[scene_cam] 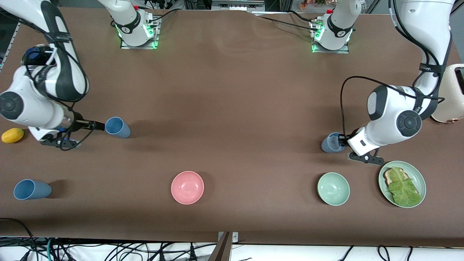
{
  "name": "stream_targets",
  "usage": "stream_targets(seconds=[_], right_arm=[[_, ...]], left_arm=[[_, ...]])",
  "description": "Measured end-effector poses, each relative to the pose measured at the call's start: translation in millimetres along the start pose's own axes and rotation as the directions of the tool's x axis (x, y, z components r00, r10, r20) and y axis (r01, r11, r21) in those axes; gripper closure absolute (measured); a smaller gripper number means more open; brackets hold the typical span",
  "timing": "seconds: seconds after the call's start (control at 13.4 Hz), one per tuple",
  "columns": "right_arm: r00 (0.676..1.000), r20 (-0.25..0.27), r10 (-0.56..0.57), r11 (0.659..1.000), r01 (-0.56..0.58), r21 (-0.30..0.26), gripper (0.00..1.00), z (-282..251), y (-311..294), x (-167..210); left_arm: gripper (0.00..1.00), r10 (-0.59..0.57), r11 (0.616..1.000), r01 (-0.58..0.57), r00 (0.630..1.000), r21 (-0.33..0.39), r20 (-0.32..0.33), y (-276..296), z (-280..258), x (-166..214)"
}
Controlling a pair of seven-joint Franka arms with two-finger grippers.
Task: Stack blue cups with both arms
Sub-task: 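Move the small cup to the table middle with the left gripper and release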
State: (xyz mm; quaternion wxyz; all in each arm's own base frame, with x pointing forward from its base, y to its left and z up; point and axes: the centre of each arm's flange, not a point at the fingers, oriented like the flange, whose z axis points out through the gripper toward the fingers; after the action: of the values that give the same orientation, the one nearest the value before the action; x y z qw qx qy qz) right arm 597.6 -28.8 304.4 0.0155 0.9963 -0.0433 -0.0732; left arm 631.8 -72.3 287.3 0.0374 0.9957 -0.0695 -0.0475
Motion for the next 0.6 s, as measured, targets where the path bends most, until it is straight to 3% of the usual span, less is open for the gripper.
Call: stream_targets(seconds=[0.22, 0.37, 0.6], right_arm=[[1.0, 0.005, -0.026, 1.0, 0.026, -0.004, 0.0, 8, -15, -4], [0.999, 0.005, -0.045, 0.999, 0.045, -0.02, 0.0, 14, -20, -4], [0.998, 0.03, -0.048, 0.999, 0.049, -0.025, 0.0, 31, -19, -4]], left_arm=[[0.95, -0.099, 0.994, 0.098, 0.995, -0.047, -0.024, 101, -24, 3], [0.95, -0.186, 0.981, 0.185, 0.983, -0.061, -0.001, 165, -17, -6], [0.95, -0.341, 0.924, 0.339, 0.94, -0.176, 0.018, 242, 18, -7]])
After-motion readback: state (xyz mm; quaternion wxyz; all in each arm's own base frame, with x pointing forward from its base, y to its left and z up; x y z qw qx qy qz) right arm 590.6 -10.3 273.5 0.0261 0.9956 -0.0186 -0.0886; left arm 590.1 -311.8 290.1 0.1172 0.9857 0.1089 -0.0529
